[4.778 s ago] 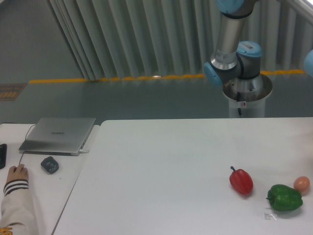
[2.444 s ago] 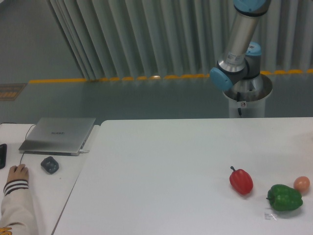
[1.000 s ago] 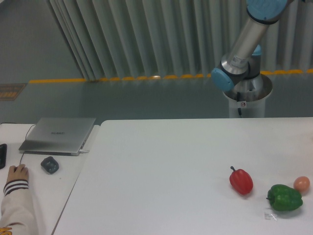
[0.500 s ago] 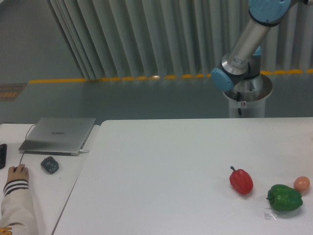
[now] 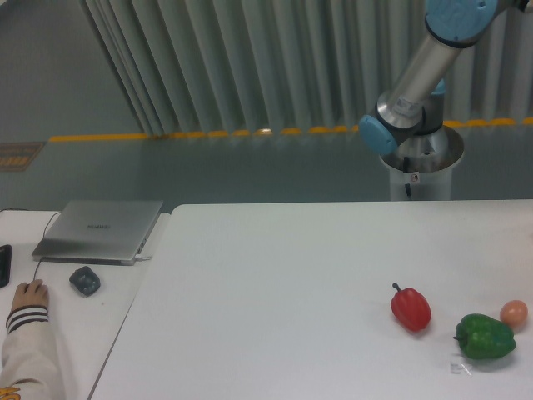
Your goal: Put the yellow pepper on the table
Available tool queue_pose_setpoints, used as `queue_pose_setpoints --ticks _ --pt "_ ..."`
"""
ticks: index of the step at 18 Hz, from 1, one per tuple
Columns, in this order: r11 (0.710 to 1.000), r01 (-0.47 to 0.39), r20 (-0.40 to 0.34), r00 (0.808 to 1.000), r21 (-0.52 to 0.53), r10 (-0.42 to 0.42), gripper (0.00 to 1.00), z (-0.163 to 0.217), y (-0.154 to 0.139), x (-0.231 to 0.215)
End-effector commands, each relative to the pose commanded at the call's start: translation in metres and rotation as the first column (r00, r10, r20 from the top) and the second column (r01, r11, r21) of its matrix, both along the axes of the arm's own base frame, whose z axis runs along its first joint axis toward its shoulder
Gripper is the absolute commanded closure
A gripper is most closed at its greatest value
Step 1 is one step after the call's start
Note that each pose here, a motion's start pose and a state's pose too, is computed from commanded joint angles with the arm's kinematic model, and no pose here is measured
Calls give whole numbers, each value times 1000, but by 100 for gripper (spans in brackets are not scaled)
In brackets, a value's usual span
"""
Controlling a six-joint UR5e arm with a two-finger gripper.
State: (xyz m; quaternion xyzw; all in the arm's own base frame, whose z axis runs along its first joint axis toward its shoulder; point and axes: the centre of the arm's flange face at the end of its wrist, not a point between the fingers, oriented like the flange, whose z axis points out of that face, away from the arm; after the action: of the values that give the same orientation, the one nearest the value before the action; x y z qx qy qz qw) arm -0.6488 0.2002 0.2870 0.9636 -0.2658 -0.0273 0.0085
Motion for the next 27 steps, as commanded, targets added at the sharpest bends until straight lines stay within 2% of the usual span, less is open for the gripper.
queue_pose_setpoints --ticks 1,5,9,14,18,22,27 --pt "1000 2 -3 1000 0 -2 81 2 1 1" --pt "1000 0 -39 999 7 0 81 35 0 10" --pt "1000 16 -41 999 9 -15 81 69 10 34" --pt "1000 21 -12 1000 14 -21 80 113 53 101" --pt "999 -33 5 999 19 33 80 125 112 165" --pt "997 -79 28 997 16 79 77 115 158 217" --pt "993 -118 57 991 -8 118 77 89 199 241"
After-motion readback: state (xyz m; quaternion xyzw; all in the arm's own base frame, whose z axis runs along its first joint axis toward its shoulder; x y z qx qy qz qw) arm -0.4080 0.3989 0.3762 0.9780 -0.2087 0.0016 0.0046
